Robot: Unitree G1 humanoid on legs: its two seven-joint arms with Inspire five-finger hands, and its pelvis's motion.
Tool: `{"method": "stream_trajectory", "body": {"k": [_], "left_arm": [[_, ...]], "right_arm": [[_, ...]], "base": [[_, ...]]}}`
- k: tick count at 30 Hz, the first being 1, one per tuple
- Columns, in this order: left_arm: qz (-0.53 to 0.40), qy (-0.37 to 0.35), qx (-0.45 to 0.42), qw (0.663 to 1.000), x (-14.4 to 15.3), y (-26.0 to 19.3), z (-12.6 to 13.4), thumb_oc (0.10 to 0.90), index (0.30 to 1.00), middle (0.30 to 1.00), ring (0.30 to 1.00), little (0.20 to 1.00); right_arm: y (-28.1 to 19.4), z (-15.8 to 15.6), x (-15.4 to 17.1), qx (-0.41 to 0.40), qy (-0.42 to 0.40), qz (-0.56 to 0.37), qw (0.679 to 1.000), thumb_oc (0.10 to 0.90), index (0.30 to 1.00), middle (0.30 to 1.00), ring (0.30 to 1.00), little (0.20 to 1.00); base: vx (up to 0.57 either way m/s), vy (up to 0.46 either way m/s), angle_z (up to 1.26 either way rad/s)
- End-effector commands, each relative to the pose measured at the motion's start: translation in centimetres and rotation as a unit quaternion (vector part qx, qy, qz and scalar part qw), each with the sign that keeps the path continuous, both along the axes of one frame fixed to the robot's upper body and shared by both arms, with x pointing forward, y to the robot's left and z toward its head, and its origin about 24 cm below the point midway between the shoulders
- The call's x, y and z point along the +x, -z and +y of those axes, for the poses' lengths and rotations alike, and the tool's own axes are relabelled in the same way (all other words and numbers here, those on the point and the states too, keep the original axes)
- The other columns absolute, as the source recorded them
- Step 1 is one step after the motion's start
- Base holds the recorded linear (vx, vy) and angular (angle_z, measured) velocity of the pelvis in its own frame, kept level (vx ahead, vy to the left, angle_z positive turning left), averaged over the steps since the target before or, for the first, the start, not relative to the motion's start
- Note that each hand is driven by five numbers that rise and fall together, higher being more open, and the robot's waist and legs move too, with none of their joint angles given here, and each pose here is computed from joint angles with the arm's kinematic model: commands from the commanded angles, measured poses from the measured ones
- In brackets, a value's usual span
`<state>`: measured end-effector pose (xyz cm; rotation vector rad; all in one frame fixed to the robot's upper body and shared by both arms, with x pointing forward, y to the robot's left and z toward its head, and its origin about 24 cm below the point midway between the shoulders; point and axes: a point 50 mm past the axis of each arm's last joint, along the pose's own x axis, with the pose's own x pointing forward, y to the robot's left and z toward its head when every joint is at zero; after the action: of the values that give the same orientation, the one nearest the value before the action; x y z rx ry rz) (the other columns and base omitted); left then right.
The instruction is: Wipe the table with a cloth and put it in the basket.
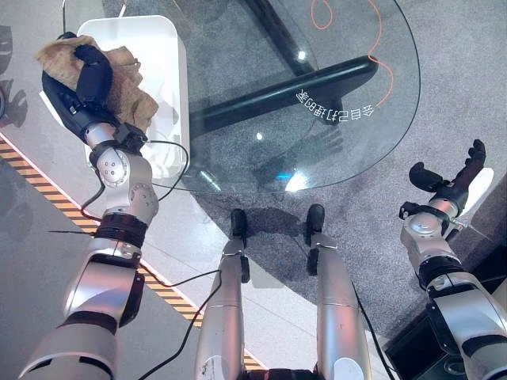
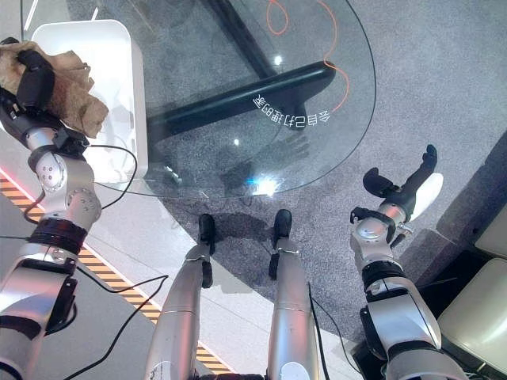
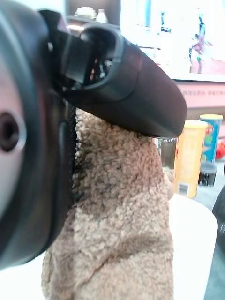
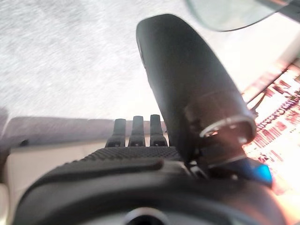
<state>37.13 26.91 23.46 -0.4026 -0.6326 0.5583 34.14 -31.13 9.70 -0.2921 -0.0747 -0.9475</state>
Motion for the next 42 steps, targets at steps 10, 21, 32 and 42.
{"method": "stream_trajectory", "body": {"k": [10,21,32,42], "left_arm": [[0.002,-0.131,0.126,0.983,-0.9,-6.8,3.1,0.1,0.3,0.3,0.3,0.2],[0.099,-0.184,0.178,0.962,-0.1,-6.0,3.9,0.1,0.3,0.3,0.3,0.2],[0.215,-0.247,0.215,0.92,0.3,-4.5,5.2,0.1,0.3,0.3,0.3,0.2],[0.277,-0.247,0.223,0.901,0.7,-3.3,5.5,0.1,0.3,0.3,0.3,0.2]], "right_arm": [[0.6,-3.2,-1.7,-0.003,0.028,0.03,0.999,0.8,0.9,0.9,0.9,0.9],[1.1,-2.9,-1.5,-0.009,0.008,0.055,0.998,0.8,0.9,0.9,0.9,0.9],[1.4,-2.6,-1.4,-0.013,-0.001,0.063,0.998,0.8,0.9,0.9,0.9,0.9],[1.2,-2.3,-1.1,-0.018,-0.006,0.063,0.998,0.8,0.9,0.9,0.9,0.9]], "base": [[0.0,0.01,0.0],[0.0,0.015,0.0],[0.0,0.003,0.0],[0.0,0.0,0.0]]}}
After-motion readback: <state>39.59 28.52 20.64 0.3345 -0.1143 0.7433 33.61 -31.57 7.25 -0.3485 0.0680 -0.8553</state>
